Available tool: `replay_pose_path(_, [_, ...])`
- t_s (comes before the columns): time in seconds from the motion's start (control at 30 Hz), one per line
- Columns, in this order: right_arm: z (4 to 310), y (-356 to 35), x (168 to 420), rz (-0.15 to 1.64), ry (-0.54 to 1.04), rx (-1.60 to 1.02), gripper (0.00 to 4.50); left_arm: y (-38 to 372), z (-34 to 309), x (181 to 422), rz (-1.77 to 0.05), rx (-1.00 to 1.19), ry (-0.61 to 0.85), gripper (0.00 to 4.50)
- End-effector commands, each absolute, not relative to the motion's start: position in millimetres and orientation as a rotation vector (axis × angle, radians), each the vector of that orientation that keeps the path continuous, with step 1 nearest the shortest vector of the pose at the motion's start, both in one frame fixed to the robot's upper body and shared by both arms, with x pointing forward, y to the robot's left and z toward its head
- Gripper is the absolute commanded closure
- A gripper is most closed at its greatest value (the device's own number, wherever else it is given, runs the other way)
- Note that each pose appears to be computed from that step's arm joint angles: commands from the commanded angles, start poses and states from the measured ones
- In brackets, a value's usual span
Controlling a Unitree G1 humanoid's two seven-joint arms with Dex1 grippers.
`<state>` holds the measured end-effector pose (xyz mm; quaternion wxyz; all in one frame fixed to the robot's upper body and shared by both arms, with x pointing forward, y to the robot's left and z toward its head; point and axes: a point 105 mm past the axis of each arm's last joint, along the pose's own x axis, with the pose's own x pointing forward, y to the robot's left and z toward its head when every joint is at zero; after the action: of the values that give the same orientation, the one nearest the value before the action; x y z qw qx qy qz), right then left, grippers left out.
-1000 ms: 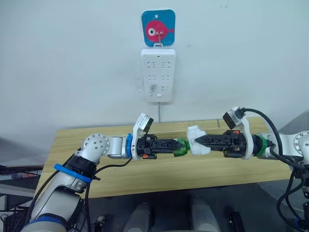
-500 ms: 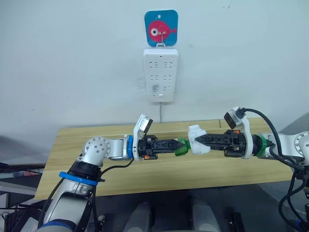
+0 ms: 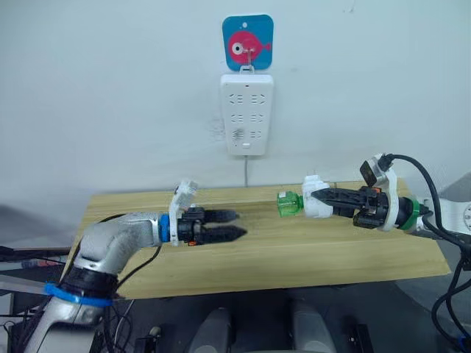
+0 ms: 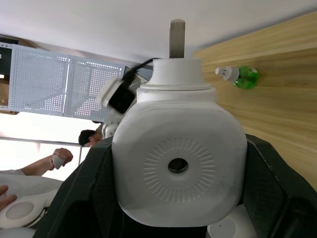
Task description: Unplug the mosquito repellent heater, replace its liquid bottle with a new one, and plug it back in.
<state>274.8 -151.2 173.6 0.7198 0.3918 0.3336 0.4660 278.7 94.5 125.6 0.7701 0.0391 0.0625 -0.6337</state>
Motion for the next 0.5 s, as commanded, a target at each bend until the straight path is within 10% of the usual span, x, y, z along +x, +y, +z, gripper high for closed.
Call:
replay_pose_path(0.03, [189.2,-152.1,278.2,1.057,0.670,0.879,1.54,82.3,155.1,292.2,-1.175,0.720,-0.481,0.00])
replay_pose_path(0.2, [189.8,-145.6,277.0,1.085,0.675,0.878,1.54,67.0,170.4,284.0,-1.059,1.014,-0.953,0.00])
replay_pose_path(0.5, [194.6,-135.0,275.5,1.137,0.674,0.866,1.54,50.1,162.0,285.3,-1.060,1.054,-1.102,0.00])
